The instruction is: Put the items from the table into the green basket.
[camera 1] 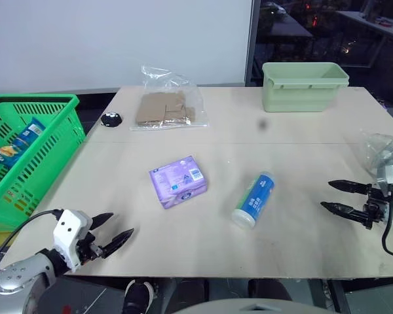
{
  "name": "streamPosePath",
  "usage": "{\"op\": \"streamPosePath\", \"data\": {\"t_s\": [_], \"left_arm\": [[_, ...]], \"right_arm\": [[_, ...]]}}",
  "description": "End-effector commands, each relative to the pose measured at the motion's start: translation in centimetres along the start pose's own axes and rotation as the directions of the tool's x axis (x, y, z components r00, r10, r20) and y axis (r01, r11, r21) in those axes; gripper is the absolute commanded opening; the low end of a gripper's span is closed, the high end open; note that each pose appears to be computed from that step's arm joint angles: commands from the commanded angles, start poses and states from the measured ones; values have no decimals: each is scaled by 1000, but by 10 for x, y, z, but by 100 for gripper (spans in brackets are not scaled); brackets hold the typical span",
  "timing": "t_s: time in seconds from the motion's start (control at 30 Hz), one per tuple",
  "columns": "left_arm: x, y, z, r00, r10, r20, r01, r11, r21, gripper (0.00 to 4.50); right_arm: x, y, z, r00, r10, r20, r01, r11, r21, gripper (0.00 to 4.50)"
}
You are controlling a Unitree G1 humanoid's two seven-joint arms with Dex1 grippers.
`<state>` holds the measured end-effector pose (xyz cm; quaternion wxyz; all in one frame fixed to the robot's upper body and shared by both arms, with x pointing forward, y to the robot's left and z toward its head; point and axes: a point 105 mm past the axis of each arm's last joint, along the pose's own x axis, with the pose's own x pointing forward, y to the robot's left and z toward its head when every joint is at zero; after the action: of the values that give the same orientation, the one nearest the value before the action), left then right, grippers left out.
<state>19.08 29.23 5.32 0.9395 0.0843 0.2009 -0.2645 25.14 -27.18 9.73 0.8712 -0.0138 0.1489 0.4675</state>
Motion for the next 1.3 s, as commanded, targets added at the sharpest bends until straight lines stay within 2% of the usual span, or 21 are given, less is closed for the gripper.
{"op": "streamPosePath", "data": {"t_s": [0.03,0.1,0.27,0.4,0.5,0.6,0.73,1.0,1.13,1.3], "left_arm": [[0,3,17,1000,-21,18,20,998,62,420],[0,6,25,999,-39,18,38,997,66,420],[0,4,28,997,-72,7,71,993,90,420],[2,5,30,997,-74,4,73,991,113,420],[4,-3,37,992,-125,5,124,986,116,420],[11,-15,39,983,-182,-19,183,974,135,420],[29,-41,55,962,-274,11,270,953,137,420],[94,-97,104,868,-482,119,458,870,183,420],[120,-119,110,822,-563,90,535,816,218,420],[141,-138,117,809,-584,65,561,801,207,420]], "right_arm": [[-7,1,10,999,-4,37,4,1000,0,450],[-9,4,5,999,1,44,-3,999,42,450],[-11,4,2,999,-3,36,2,999,38,450],[-14,9,-1,1000,27,-5,-27,998,61,450],[-16,12,1,999,38,-15,-37,998,52,450],[-15,13,10,999,35,32,-37,998,42,450],[-17,16,15,999,13,50,-14,1000,13,450],[-39,46,24,995,-53,83,50,998,30,450],[-52,65,25,990,-110,83,109,994,20,450],[-64,84,27,981,-175,85,174,985,19,450]]}}
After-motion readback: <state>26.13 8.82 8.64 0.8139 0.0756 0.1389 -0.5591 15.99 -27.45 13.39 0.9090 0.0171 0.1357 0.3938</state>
